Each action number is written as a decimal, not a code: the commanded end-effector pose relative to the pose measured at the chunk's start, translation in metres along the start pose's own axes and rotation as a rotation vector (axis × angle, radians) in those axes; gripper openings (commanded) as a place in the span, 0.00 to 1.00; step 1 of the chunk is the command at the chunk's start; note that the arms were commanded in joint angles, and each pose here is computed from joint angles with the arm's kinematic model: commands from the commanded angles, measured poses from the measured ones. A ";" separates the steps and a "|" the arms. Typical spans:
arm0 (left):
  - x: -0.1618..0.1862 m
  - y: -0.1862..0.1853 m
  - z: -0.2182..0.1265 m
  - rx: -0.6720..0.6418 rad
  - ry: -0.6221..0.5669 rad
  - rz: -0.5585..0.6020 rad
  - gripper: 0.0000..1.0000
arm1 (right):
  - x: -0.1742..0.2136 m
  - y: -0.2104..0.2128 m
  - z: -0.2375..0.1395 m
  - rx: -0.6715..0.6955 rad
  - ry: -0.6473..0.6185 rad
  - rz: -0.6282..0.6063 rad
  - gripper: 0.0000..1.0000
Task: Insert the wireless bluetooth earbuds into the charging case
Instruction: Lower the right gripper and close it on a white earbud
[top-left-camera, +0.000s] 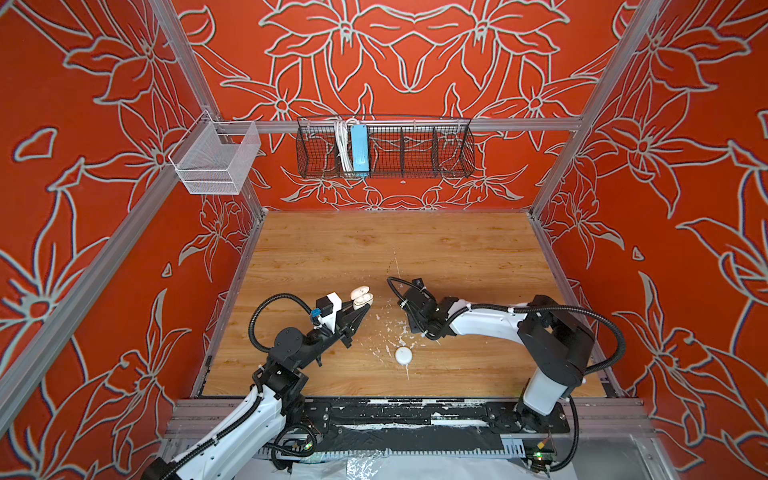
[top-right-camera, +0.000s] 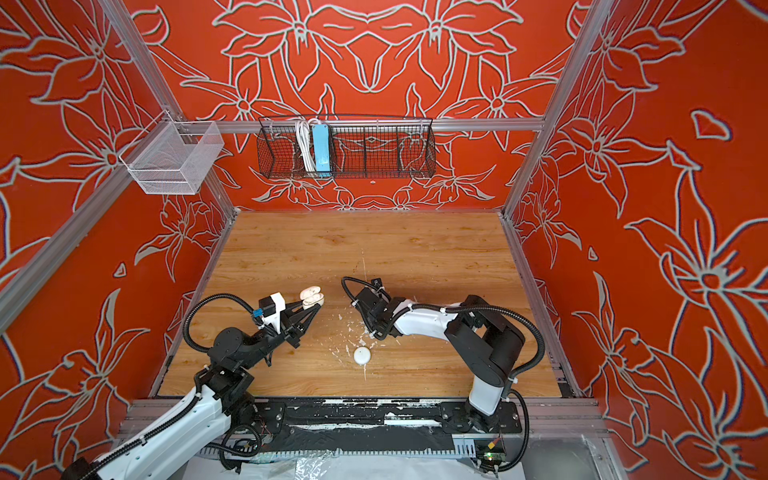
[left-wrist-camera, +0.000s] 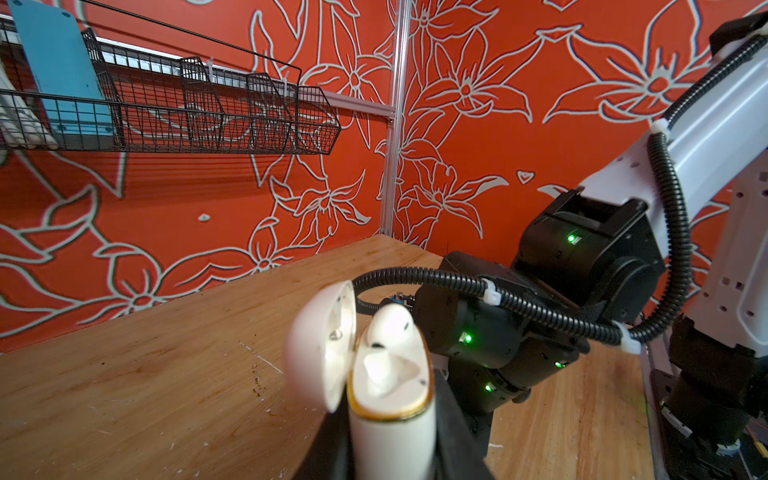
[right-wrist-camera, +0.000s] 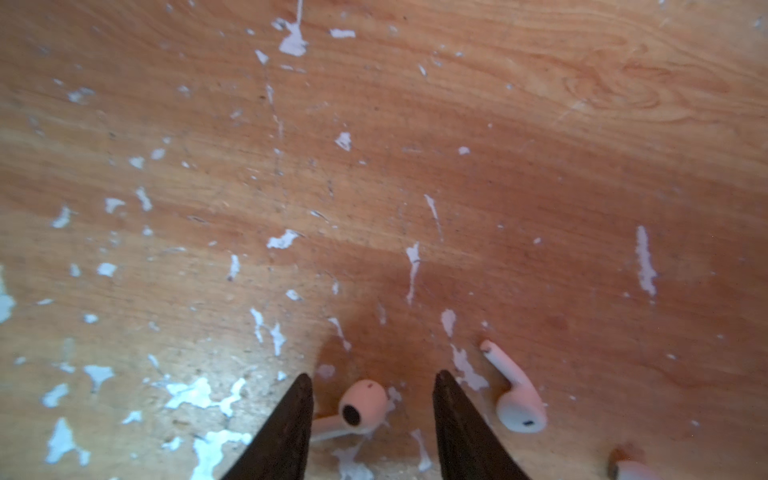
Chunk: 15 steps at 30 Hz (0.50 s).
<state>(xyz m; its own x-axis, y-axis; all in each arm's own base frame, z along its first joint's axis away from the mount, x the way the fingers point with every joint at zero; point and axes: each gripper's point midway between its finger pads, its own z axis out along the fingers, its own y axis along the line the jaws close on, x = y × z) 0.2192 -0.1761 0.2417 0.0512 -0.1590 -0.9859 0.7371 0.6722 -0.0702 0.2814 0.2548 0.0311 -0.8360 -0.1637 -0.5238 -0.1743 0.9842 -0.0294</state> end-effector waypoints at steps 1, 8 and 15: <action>-0.006 -0.002 -0.001 0.003 -0.026 0.007 0.00 | 0.008 0.005 0.005 -0.032 0.014 0.054 0.48; -0.007 -0.003 -0.002 0.010 -0.029 0.004 0.00 | 0.021 -0.011 0.005 0.025 0.022 0.084 0.48; -0.007 -0.003 -0.001 0.008 -0.029 0.004 0.00 | 0.033 -0.028 -0.003 0.069 0.017 0.085 0.48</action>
<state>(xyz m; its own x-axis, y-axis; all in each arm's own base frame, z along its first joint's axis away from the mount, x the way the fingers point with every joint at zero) 0.2185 -0.1758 0.2431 0.0553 -0.1619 -0.9853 0.7377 0.6716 -0.0689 0.2695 0.2444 0.0243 -0.8422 -0.0818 -0.5329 -0.1089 0.9939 0.0196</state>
